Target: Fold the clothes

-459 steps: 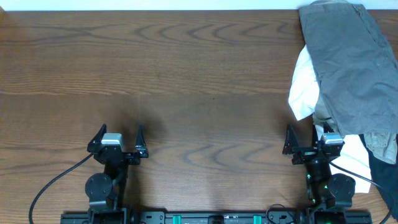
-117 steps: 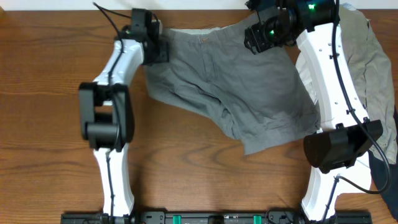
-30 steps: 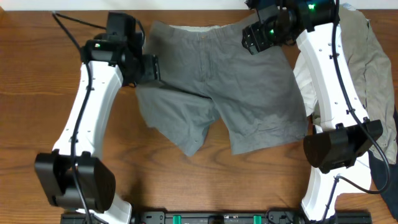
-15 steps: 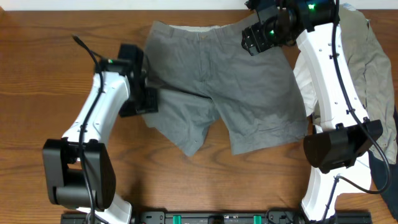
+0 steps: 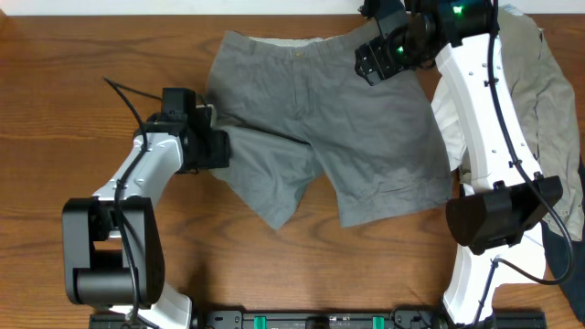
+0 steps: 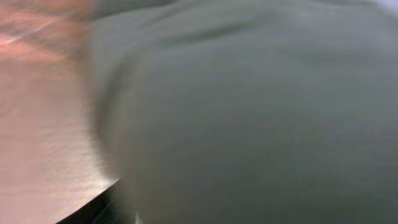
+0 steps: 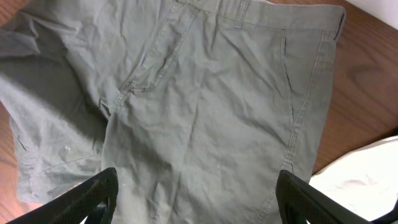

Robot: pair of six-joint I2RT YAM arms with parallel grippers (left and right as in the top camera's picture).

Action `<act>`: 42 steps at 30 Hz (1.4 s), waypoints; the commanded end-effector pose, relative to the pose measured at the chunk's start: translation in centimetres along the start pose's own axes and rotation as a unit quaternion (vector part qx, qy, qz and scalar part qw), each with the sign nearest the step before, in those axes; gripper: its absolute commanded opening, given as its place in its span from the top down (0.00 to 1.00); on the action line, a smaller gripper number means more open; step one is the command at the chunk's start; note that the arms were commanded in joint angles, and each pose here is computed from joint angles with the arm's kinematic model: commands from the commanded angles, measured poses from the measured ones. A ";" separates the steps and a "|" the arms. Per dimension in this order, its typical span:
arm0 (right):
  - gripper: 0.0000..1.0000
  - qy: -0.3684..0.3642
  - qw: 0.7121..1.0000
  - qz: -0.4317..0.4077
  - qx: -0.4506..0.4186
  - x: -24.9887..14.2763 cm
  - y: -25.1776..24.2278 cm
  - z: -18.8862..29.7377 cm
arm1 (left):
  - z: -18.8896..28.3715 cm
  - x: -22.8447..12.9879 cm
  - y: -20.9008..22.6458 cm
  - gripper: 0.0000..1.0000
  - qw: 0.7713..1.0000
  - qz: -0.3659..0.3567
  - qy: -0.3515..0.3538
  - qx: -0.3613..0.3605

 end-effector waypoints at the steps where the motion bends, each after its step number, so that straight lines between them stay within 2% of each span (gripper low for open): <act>1: 0.21 0.009 1.000 0.004 0.001 0.0 -0.4 -1.1 | -0.1 -0.2 -0.7 0.36 0.998 -0.049 -0.001 -0.043; 2: 0.21 0.008 1.000 0.004 0.001 0.0 -0.4 -1.1 | -0.3 -0.3 -0.7 0.38 0.998 -0.048 0.005 -0.044; 3: 0.21 0.008 1.000 0.004 0.001 0.0 -0.4 -1.1 | -0.4 -0.4 -0.7 0.45 0.998 -0.046 0.010 -0.044; 6: 0.21 0.008 1.000 0.005 0.001 0.1 -0.4 -1.1 | -1.0 -0.9 -0.6 0.67 0.998 -0.042 0.030 -0.046; 9: 0.21 0.009 1.000 0.005 0.001 0.0 -0.4 -1.1 | -1.4 -1.2 -0.5 0.94 0.997 -0.033 0.044 -0.045; 13: 0.21 0.009 1.000 0.005 0.001 0.0 -0.4 -1.1 | -0.6 -1.6 0.6 0.94 0.997 0.054 0.056 -0.020; 15: 0.21 0.009 1.000 0.005 0.001 0.0 -0.4 -1.1 | 0.8 -1.9 1.3 0.94 0.990 0.123 0.069 -0.015; 17: 0.21 0.009 1.000 0.005 0.001 0.0 -0.4 -1.1 | 2.5 -2.7 2.0 0.94 0.976 0.195 0.094 -0.007; 19: 0.21 0.009 1.000 0.004 0.001 0.0 -0.4 -1.1 | 4.3 -3.9 2.5 0.94 0.953 0.276 0.126 -0.002; 23: 0.21 0.002 1.000 0.004 0.008 0.2 -0.3 -1.1 | 6.6 -6.2 2.3 0.94 0.927 0.329 0.183 -0.009; 25: 0.21 -0.002 1.000 0.005 0.016 0.4 -0.2 -1.2 | 7.1 -7.0 2.0 0.93 0.919 0.334 0.211 -0.007; 27: 0.21 -0.003 1.000 0.004 0.023 0.4 -0.1 -1.4 | 7.4 -7.5 1.8 0.85 0.912 0.337 0.232 -0.006; 28: 0.21 -0.002 1.000 -0.001 0.025 0.4 -0.1 -1.6 | 7.4 -7.7 1.7 0.73 0.910 0.338 0.239 -0.005; 30: 0.23 0.004 0.999 -0.019 0.027 0.4 -0.1 -2.0 | 7.5 -7.9 1.7 0.31 0.908 0.339 0.247 -0.005; 31: 0.23 0.008 0.999 -0.024 0.028 0.3 -0.1 -2.3 | 7.6 -7.9 1.6 0.21 0.907 0.340 0.249 -0.005; 33: 0.25 0.020 0.999 -0.034 0.029 0.1 -0.1 -3.0 | 7.6 -8.0 1.6 0.17 0.908 0.336 0.251 -0.006; 38: 0.36 0.051 0.997 -0.056 0.032 -0.5 -0.1 -4.5 | 8.1 -7.8 1.4 0.17 0.915 0.311 0.256 -0.025; 40: 0.46 0.062 0.995 -0.064 0.037 -0.7 0.0 -4.9 | 9.0 -7.3 1.3 0.18 0.919 0.307 0.245 -0.025; 42: 0.61 0.078 0.993 -0.078 0.039 -1.0 0.4 -5.4 | 10.4 -6.4 1.1 0.18 0.928 0.302 0.217 -0.026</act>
Point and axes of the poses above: each gripper's point midway between its finger pads, its own z axis back along the fingers, its own y axis along the line the jaws close on, x = y × z, the point moved 10 cm from there along z, back along the fingers, and after that the axes turned 6 degrees about -z, right-handed, at the moved point
